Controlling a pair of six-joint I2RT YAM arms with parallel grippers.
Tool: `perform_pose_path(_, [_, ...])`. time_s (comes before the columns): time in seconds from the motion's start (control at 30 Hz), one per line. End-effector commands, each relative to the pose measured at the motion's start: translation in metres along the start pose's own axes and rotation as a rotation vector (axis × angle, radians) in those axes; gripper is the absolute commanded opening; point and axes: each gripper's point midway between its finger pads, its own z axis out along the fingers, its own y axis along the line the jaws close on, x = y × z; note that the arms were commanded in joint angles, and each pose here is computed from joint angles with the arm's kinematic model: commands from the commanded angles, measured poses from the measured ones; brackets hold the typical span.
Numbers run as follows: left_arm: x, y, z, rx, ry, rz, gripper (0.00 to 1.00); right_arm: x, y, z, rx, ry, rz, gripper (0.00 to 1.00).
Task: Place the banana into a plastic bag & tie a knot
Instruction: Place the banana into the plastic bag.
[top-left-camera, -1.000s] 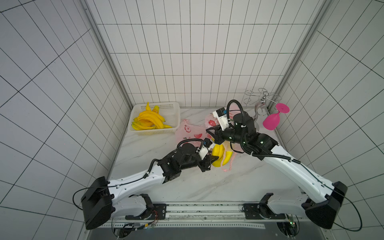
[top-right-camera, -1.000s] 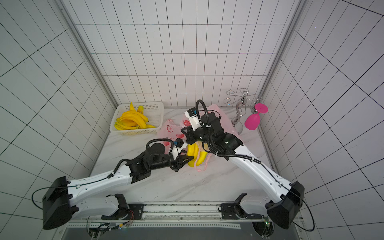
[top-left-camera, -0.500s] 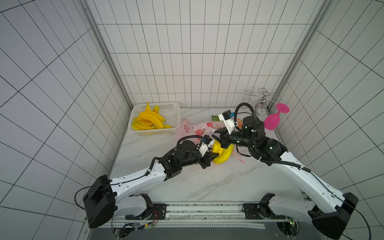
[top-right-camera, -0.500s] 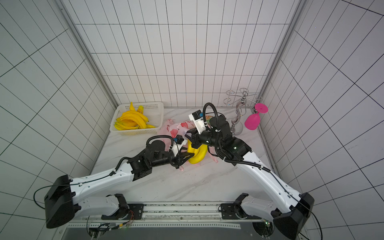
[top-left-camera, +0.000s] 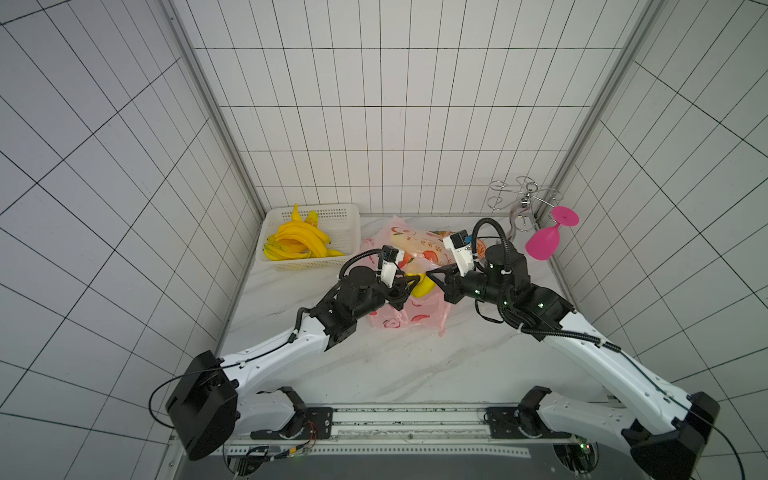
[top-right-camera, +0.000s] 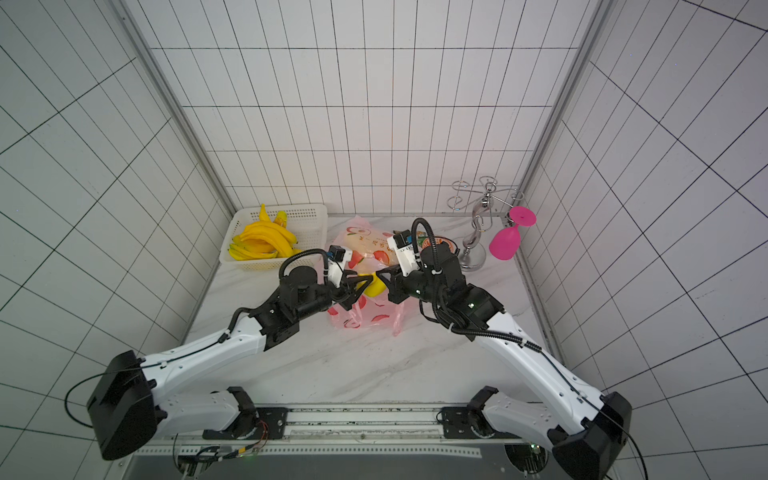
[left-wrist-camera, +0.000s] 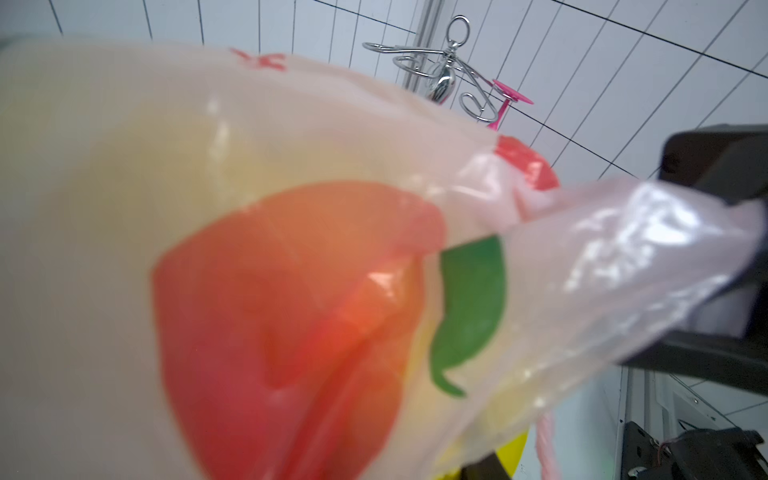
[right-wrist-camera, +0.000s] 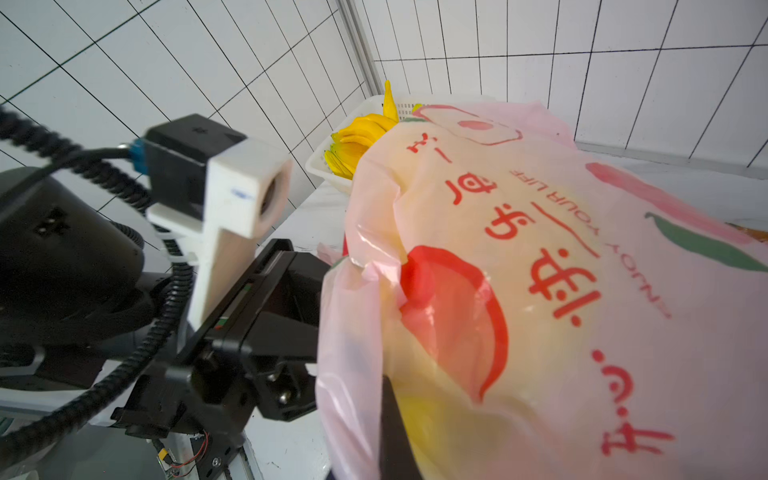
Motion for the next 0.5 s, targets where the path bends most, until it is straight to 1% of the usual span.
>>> perform_pose_path(0.0, [-0.033, 0.01, 0.014, -0.051, -0.093, -0.081, 0.21, 0.014, 0.004, 0.007, -0.049, -0.003, 0.058, 0.0])
perform_pose_path(0.07, [-0.033, 0.013, 0.028, -0.05, -0.086, -0.106, 0.21, 0.01, 0.0, 0.008, -0.032, -0.033, 0.09, 0.0])
perform_pose_path(0.13, [-0.035, 0.022, 0.04, -0.083, -0.099, -0.154, 0.23, 0.006, -0.01, 0.012, 0.003, -0.042, 0.14, 0.0])
perform_pose_path(0.23, [-0.032, 0.041, 0.061, -0.119, -0.094, -0.261, 0.3, 0.003, -0.038, 0.018, 0.052, -0.056, 0.289, 0.0])
perform_pose_path(0.27, [-0.031, 0.045, 0.068, -0.123, -0.083, -0.288, 0.34, 0.001, -0.044, 0.02, 0.038, -0.07, 0.33, 0.0])
perform_pose_path(0.33, [-0.026, 0.051, 0.08, -0.141, -0.039, -0.315, 0.43, -0.003, -0.051, 0.023, 0.042, -0.093, 0.364, 0.0])
perform_pose_path(0.4, [-0.019, 0.051, 0.089, -0.154, 0.029, -0.319, 0.56, -0.007, -0.056, 0.026, 0.056, -0.096, 0.371, 0.0])
perform_pose_path(0.47, [-0.012, 0.053, 0.088, -0.184, 0.096, -0.314, 0.67, -0.01, -0.063, 0.025, 0.079, -0.111, 0.388, 0.0])
